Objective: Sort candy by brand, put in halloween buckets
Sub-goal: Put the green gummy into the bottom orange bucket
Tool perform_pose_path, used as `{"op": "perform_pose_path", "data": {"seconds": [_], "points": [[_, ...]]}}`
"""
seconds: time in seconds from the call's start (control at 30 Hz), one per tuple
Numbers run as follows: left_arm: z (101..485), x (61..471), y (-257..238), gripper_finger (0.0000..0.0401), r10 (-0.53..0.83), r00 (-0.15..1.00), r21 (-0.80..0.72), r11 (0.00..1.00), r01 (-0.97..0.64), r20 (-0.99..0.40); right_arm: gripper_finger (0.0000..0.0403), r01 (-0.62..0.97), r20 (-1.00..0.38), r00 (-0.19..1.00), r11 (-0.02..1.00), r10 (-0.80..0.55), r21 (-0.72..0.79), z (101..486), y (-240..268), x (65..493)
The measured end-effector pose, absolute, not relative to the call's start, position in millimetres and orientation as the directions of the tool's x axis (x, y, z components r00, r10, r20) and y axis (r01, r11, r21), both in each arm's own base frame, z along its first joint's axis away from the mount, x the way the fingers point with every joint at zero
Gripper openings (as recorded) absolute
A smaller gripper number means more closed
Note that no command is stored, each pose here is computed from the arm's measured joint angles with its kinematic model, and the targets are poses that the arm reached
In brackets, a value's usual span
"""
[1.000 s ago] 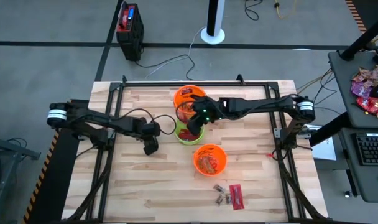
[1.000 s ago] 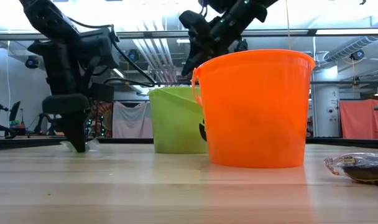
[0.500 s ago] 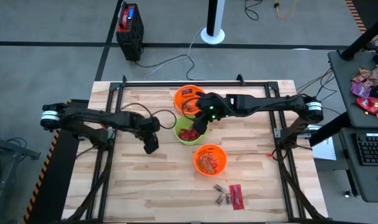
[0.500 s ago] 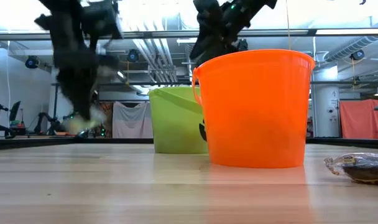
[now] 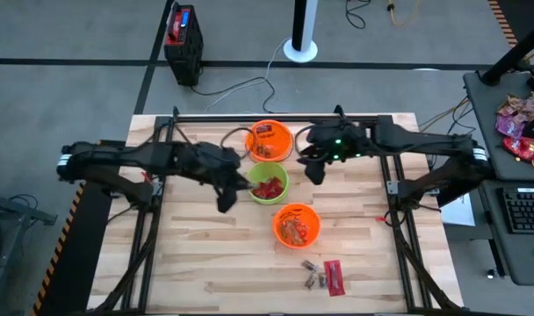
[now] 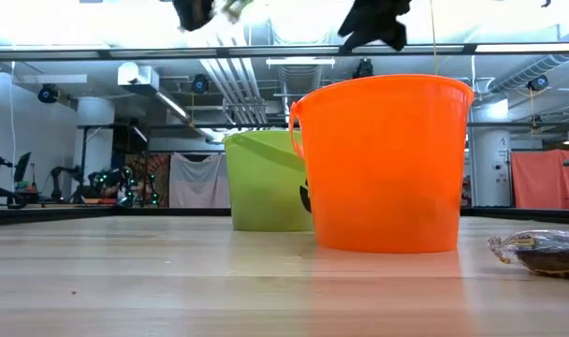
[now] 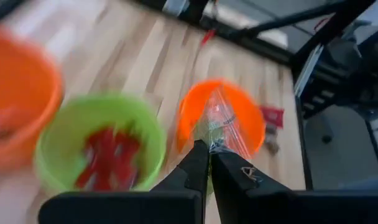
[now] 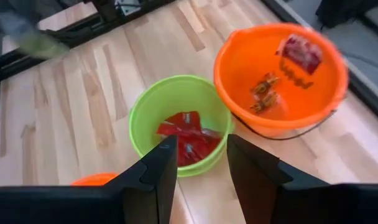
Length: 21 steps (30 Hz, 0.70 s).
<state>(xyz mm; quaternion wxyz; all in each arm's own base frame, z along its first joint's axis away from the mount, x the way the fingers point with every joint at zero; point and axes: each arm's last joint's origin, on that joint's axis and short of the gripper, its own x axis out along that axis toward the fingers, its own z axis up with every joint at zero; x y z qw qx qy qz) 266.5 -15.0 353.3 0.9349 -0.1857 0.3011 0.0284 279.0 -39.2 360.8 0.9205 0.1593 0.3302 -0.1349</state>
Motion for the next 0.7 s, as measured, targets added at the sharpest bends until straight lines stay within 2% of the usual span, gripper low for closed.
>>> {"op": "perform_pose_path", "data": {"seconds": [0.17, 0.4, 0.57, 0.7], "points": [[358, 318, -37, 0.0000, -0.080, 0.839, -0.242, 0.968, -0.062, -0.538, 0.0130, 0.343, -0.623, 0.766, 0.920, -0.158, 0.189, 376, -36, 257], [326, 378, -59, 0.0000, -0.098, 0.786, -0.140, 0.990, 0.015, -0.610, 0.0129, 0.415, -0.669, 0.731, 0.866, -0.135, 0.278, 381, -29, 230], [299, 399, -69, 0.0000, -0.118, 0.738, -0.116, 0.992, 0.054, -0.664, 0.0128, 0.447, -0.732, 0.676, 0.840, -0.091, 0.309, 379, -16, 216], [285, 407, -70, 0.0000, -0.114, 0.715, -0.134, 0.991, 0.029, -0.689, 0.0129, 0.525, -0.775, 0.632, 0.748, -0.022, 0.406, 377, 0, 204]]}}
